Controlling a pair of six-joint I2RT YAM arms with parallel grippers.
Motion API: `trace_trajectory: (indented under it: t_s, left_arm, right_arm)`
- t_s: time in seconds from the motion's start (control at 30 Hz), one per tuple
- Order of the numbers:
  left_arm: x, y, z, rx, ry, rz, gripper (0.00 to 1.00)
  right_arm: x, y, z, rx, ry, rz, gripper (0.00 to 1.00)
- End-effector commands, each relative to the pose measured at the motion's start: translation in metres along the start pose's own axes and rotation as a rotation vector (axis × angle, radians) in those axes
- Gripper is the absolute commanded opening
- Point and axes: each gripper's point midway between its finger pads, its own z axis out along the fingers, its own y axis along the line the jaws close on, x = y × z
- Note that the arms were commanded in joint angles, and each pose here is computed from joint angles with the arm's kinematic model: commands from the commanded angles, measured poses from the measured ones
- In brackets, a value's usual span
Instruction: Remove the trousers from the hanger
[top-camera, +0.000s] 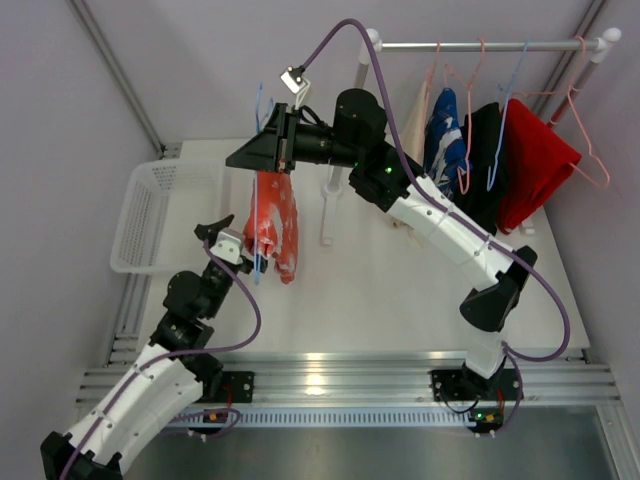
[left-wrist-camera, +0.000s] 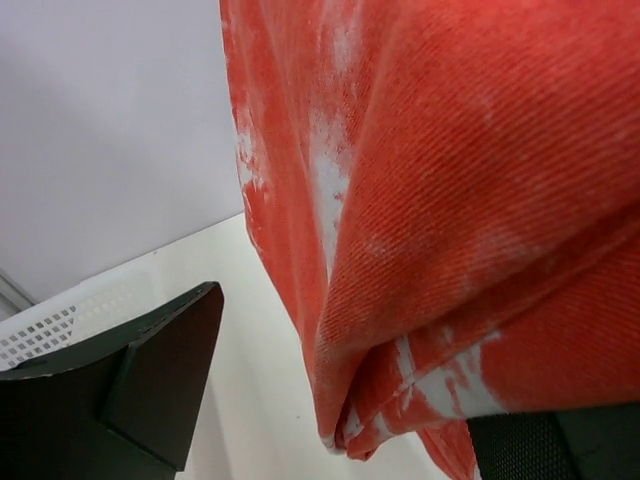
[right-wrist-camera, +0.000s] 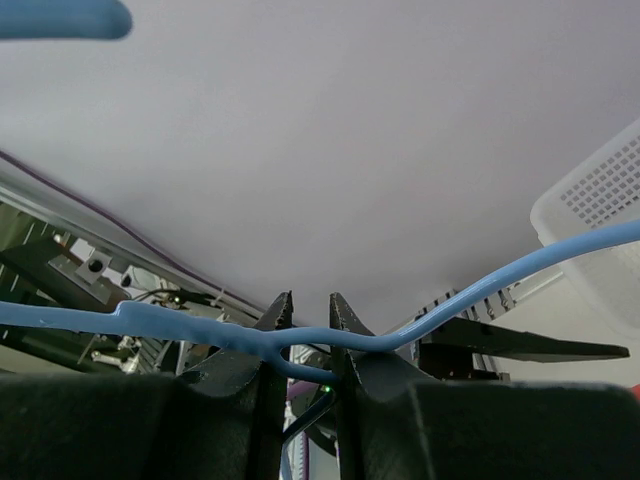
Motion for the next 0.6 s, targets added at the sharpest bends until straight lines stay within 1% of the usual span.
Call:
trace_trajectory:
  t_s: [0.0, 0.07, 0.1, 0.13, 0.23, 0.27, 0.33, 0.37, 0.43, 0.47, 0.5, 0.57]
  left_arm:
    - [-0.032, 0.016, 0.01, -0.077, -0.108, -0.05, 0.93]
    - [-0.034, 0.025, 0.014, -0.12, -0.116, -0.055, 0.79]
    - [-0.031, 0.027, 0.016, -0.127, -0.104, -0.06, 0.73]
    - [-0.03, 0.028, 0.018, -0.127, -0.103, -0.064, 0.65]
    - [-0.03, 0.035, 0.019, -0.14, -0.106, -0.063, 0.57]
    - [-0.03, 0.038, 0.02, -0.136, -0.107, -0.058, 0.48]
    - [-0.031, 0.042, 0.02, -0.137, -0.108, -0.059, 0.4]
    - [-0.031, 0.044, 0.02, -0.133, -0.109, -0.055, 0.32]
    - [-0.037, 0.047, 0.019, -0.134, -0.116, -0.052, 0.24]
    - [-0.04, 0.046, 0.018, -0.119, -0.122, -0.047, 0.17]
    - [-0.041, 0.044, 0.017, -0.109, -0.113, -0.042, 0.12]
    - [-0.057, 0.046, 0.014, -0.104, -0.137, -0.041, 0.02]
  right_arm:
    - [-0.035, 0.109, -0.027, -0.264, -0.132, -0.194, 0.0]
    - [-0.034, 0.111, -0.028, -0.269, -0.128, -0.195, 0.0]
    - [-0.034, 0.112, -0.029, -0.271, -0.129, -0.195, 0.0]
    - [-0.034, 0.113, -0.029, -0.273, -0.127, -0.199, 0.0]
    - [-0.035, 0.113, -0.03, -0.272, -0.13, -0.201, 0.0]
    - [-0.036, 0.113, -0.031, -0.27, -0.132, -0.202, 0.0]
    - [-0.037, 0.112, -0.031, -0.262, -0.134, -0.199, 0.0]
    - [-0.038, 0.11, -0.032, -0.257, -0.137, -0.201, 0.0]
    - [-0.04, 0.108, -0.032, -0.251, -0.142, -0.204, 0.0]
    - [-0.041, 0.105, -0.032, -0.243, -0.145, -0.207, 0.0]
    - [-0.043, 0.101, -0.033, -0.231, -0.147, -0.207, 0.0]
    - [-0.045, 0.091, -0.034, -0.208, -0.151, -0.216, 0.0]
